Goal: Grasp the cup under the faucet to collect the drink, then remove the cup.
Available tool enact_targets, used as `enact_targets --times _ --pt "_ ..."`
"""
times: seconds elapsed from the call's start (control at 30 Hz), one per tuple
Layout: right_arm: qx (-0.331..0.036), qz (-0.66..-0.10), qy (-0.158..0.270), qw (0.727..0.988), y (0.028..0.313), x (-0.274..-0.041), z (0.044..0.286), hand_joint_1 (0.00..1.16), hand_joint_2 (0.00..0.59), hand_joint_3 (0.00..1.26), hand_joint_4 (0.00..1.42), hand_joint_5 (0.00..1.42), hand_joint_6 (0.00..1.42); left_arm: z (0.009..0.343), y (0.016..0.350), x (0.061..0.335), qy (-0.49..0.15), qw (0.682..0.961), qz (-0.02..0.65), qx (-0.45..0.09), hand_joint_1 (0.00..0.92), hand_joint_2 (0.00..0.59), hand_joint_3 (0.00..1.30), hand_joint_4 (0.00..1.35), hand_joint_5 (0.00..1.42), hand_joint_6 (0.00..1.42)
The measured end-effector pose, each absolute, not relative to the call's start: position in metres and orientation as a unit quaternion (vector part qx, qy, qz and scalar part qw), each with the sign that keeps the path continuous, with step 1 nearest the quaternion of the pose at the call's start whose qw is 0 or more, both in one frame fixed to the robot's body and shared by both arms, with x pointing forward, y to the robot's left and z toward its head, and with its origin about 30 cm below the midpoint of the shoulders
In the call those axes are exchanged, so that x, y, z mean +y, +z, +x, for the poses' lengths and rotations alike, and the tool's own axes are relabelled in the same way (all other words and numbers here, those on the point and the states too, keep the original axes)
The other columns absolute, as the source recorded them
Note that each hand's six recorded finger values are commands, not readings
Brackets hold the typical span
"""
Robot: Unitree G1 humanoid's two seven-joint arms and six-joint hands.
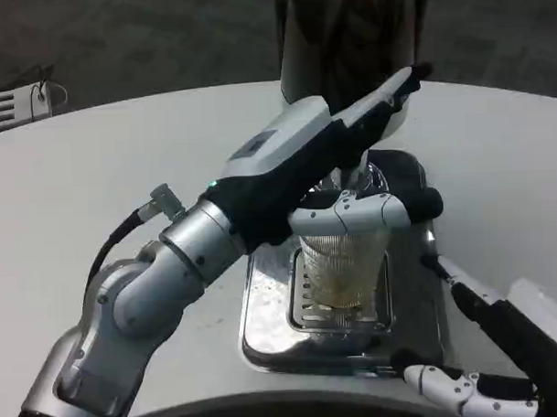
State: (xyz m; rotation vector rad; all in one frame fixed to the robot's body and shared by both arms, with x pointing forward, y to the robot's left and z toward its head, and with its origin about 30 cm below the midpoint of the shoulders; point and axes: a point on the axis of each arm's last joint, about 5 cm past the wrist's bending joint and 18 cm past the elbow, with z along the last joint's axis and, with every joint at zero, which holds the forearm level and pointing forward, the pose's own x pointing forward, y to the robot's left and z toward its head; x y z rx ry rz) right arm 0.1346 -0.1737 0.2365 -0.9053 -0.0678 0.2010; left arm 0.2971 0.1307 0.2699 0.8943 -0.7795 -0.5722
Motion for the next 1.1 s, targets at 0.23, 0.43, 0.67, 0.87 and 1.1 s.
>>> enact_targets --times 0.23,0.43,0.67,0.87,1.1 --pt "-0.045 -0.332 0.075 0.939 0.216 -0.184 0.142 0.65 0.261 0.00 0.00 0.05 0.04 0.296 0.270 0.132 -0.264 0.791 0.415 -0.363 0.000 0.048 0.00 0.00 0.00 0.11" --pt "-0.064 -0.269 0.069 0.959 0.198 -0.186 0.155 0.71 0.244 0.00 0.00 0.03 0.05 0.295 0.271 0.132 -0.262 0.791 0.416 -0.364 0.000 0.048 0.00 0.00 0.00 0.11" --pt "-0.085 -0.257 0.052 0.961 0.189 -0.189 0.166 0.74 0.232 0.00 0.00 0.00 0.04 0.293 0.270 0.133 -0.259 0.792 0.416 -0.363 0.000 0.040 0.00 0.00 0.00 0.11" --pt "-0.092 -0.255 0.046 0.962 0.186 -0.187 0.176 0.75 0.230 0.00 0.00 0.00 0.03 0.291 0.271 0.134 -0.257 0.794 0.416 -0.362 0.000 0.037 0.00 0.00 0.00 0.11" --pt "-0.107 -0.238 0.058 0.964 0.187 -0.177 0.191 0.75 0.229 0.00 0.00 0.00 0.02 0.290 0.271 0.135 -0.254 0.794 0.418 -0.361 0.000 0.031 0.00 0.00 0.00 0.11"
